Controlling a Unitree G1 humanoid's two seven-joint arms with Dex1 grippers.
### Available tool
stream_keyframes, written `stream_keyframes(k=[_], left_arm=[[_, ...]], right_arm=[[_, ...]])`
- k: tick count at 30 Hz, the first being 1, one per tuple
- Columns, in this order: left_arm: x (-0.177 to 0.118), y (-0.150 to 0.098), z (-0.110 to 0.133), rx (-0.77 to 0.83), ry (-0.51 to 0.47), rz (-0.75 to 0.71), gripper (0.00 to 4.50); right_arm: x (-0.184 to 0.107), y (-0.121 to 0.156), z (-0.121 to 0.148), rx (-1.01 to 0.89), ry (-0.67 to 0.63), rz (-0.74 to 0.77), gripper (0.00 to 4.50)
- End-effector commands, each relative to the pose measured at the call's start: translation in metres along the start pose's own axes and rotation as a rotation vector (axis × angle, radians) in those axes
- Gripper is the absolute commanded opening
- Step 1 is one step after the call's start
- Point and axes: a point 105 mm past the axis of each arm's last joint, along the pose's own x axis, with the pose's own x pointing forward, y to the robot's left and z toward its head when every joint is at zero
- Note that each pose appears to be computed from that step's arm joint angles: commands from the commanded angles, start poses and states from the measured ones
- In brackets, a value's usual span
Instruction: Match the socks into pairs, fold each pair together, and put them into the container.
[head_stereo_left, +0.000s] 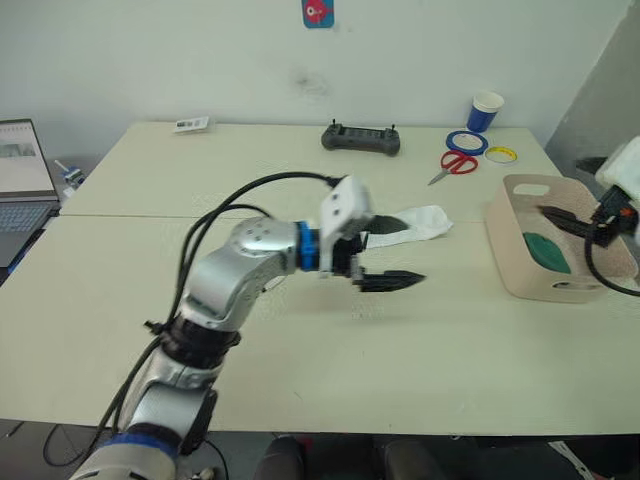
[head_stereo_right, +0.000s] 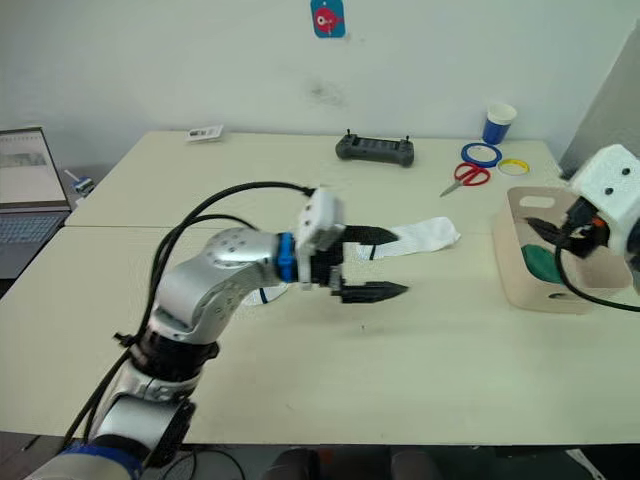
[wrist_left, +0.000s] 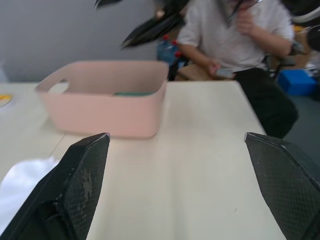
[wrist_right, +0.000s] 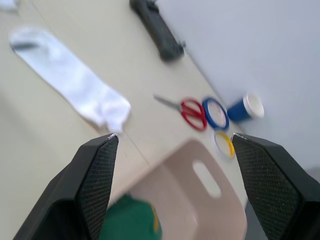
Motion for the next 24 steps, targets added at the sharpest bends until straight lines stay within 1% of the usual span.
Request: stream_keyframes(k=[1,3,5,8,11,14,17,18,21,24], left_arm=[[-0.036,0.009,-0.006,0.033,0.001,0.115,4.50],[-0.050,0.013,-0.017,0.031,0.022,0.174,4.50],[-0.073,0.015,-0.038,0.002,0.051,0.260,4.50],[-0.103,0.010,-0.069,-0.057,0.093,0.369,4.50],[-0.127,0.005,-0.097,-0.091,0.131,0.482,4.50],[-0.138,-0.002,-0.110,-0.125,0.150,0.541,4.50],[-0.147,-0.010,-0.119,-0.153,0.168,0.581,4.50],[-0.149,-0.012,-0.121,-0.159,0.177,0.584,4.50],[-0.155,-0.013,-0.125,-0.162,0.196,0.595,4.50],[-0.157,-0.004,-0.126,-0.119,0.211,0.624,4.50]], right_arm=[[0.003,0.019,0.029,0.032,-0.162,-0.065,3.88],[0.007,0.032,0.032,0.068,-0.200,-0.080,3.88],[0.014,0.061,0.025,0.124,-0.206,-0.057,3.88],[0.019,0.109,0.013,0.290,-0.200,-0.005,3.88],[0.016,0.151,-0.003,0.337,-0.152,0.050,3.88],[0.012,0.174,-0.011,0.378,-0.121,0.071,3.88],[0.008,0.195,-0.012,0.435,-0.111,0.129,4.46],[0.008,0.199,-0.010,0.447,-0.117,0.142,4.49],[0.010,0.204,-0.008,0.449,-0.121,0.148,4.49],[0.013,0.203,-0.008,0.440,-0.120,0.144,4.49]])
